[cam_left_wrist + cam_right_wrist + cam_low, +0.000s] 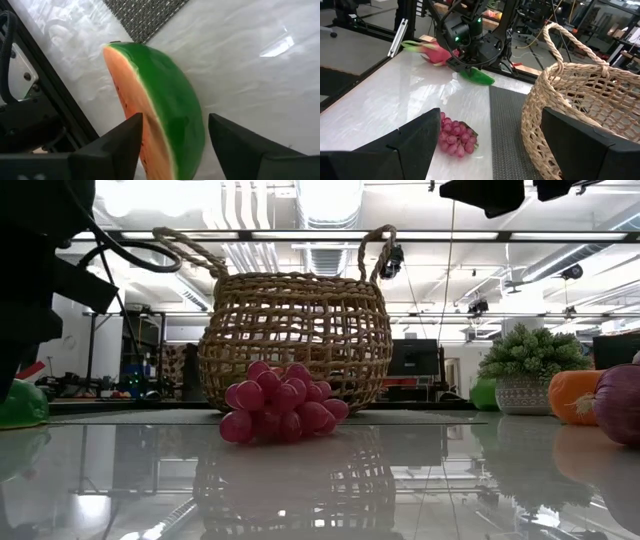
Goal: Build produce basket
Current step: Put the watermelon into the basket
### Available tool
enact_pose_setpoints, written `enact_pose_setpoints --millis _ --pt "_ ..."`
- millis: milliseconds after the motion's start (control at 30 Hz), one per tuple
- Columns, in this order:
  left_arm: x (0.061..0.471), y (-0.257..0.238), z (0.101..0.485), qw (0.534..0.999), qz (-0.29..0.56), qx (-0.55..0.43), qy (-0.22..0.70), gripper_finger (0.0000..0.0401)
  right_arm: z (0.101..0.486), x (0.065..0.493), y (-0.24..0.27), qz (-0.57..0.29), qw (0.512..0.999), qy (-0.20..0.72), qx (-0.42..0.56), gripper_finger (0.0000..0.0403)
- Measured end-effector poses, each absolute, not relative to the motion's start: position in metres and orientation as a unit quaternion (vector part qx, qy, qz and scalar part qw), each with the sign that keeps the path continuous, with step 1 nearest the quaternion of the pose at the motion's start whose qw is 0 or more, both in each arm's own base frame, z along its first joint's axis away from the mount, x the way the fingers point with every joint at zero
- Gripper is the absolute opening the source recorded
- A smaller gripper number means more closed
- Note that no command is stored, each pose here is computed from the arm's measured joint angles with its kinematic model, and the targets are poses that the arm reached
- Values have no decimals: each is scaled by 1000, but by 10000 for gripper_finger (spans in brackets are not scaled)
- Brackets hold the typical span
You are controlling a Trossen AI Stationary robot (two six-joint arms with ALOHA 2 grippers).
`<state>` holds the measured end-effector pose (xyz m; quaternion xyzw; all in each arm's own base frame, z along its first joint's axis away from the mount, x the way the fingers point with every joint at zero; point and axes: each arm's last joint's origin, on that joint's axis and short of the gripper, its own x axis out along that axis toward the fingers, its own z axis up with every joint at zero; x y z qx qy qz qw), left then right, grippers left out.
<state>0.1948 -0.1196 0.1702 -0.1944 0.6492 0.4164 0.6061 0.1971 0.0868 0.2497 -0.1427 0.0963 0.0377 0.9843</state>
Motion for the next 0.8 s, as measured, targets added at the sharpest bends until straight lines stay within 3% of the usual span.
enact_pose_setpoints --millis 467,800 --pt "196 -120 170 610 412 -199 646 71 250 197 87 37 984 96 -142 327" --pt "200 -127 185 640 363 -193 650 54 249 197 87 36 985 98 -135 327"
